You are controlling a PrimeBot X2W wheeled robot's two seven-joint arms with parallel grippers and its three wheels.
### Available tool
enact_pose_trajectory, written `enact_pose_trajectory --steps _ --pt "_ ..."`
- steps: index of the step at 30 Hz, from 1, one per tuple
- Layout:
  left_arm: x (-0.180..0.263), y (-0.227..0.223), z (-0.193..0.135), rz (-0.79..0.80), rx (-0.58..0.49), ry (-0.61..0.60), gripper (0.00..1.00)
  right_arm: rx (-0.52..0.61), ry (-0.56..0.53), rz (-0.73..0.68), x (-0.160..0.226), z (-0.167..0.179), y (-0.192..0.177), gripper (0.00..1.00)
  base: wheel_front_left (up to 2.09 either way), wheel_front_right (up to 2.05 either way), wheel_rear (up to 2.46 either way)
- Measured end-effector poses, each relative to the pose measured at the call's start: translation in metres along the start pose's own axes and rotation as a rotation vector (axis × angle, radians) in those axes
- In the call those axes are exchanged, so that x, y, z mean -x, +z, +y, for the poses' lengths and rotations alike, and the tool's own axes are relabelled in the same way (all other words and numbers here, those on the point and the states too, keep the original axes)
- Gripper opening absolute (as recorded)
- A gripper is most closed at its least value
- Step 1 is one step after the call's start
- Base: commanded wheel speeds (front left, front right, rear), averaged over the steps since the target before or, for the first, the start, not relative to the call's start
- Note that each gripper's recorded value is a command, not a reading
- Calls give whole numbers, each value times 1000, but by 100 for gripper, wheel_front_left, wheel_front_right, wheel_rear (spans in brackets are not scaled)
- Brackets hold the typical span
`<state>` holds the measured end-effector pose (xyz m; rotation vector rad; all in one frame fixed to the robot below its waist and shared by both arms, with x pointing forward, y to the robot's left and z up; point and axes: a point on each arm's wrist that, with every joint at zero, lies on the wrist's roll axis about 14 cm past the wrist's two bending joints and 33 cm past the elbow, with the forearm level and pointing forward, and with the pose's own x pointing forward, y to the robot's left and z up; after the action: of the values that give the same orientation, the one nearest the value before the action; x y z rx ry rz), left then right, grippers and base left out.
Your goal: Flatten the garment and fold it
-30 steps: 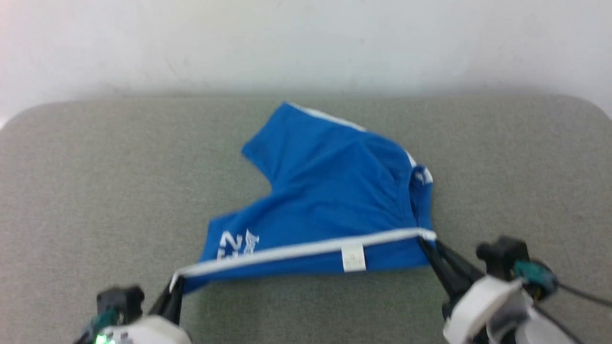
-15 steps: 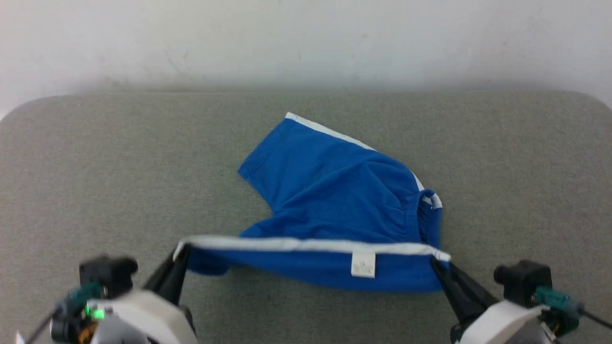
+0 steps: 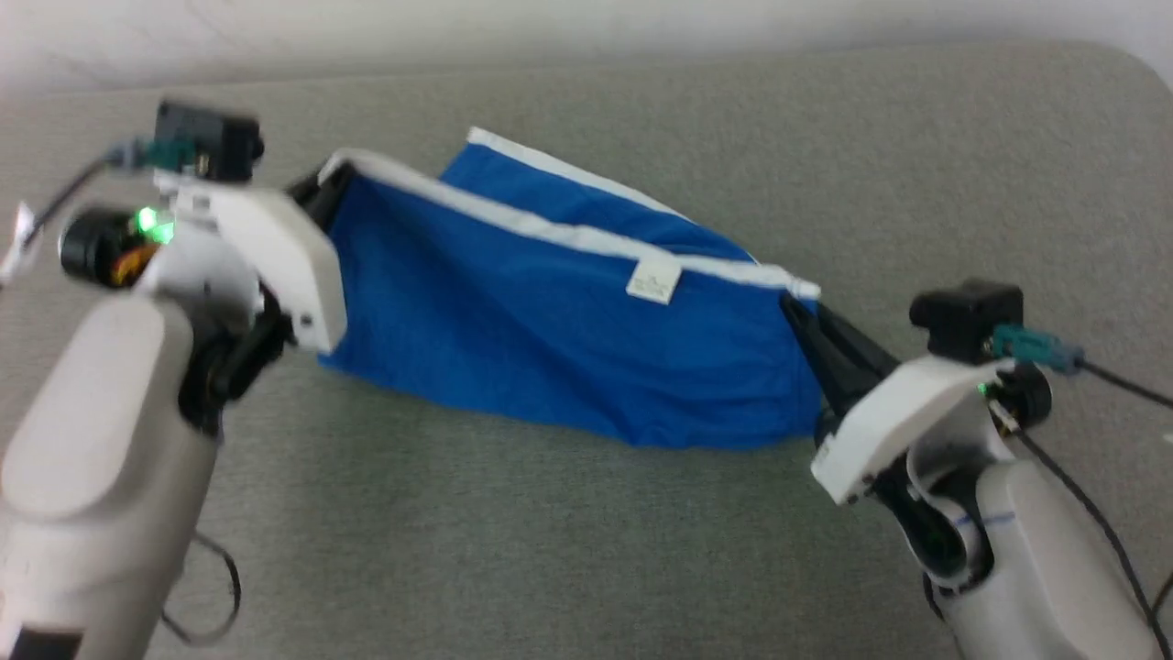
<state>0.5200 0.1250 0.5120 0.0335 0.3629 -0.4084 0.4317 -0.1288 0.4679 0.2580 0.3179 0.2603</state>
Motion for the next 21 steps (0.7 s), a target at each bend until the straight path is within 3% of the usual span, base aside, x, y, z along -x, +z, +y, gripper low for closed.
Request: enact_pose_trajectory --steps 7,15,16,18,19,21 --pt "-72 -7 -6 117 -55 -47 0 -42 -58 13 -26 -29 -4 0 0 0 0" --pt "-130 -63 -21 255 -7 -85 0 -95 -126 68 -35 -55 -36 0 0 0 0" --pt "-130 -63 -21 255 -7 -85 5 -95 -126 68 -35 -55 -36 0 0 0 0" --pt "-140 -78 -28 263 27 -97 76 -99 -132 84 -36 -57 -46 44 0 0 0" --pt "-143 -81 -29 262 38 -99 100 -95 -130 81 -36 -57 -47 96 0 0 0" --pt "-146 -82 -31 244 51 -102 100 -83 -129 57 -36 -58 -44 100 0 0 0"
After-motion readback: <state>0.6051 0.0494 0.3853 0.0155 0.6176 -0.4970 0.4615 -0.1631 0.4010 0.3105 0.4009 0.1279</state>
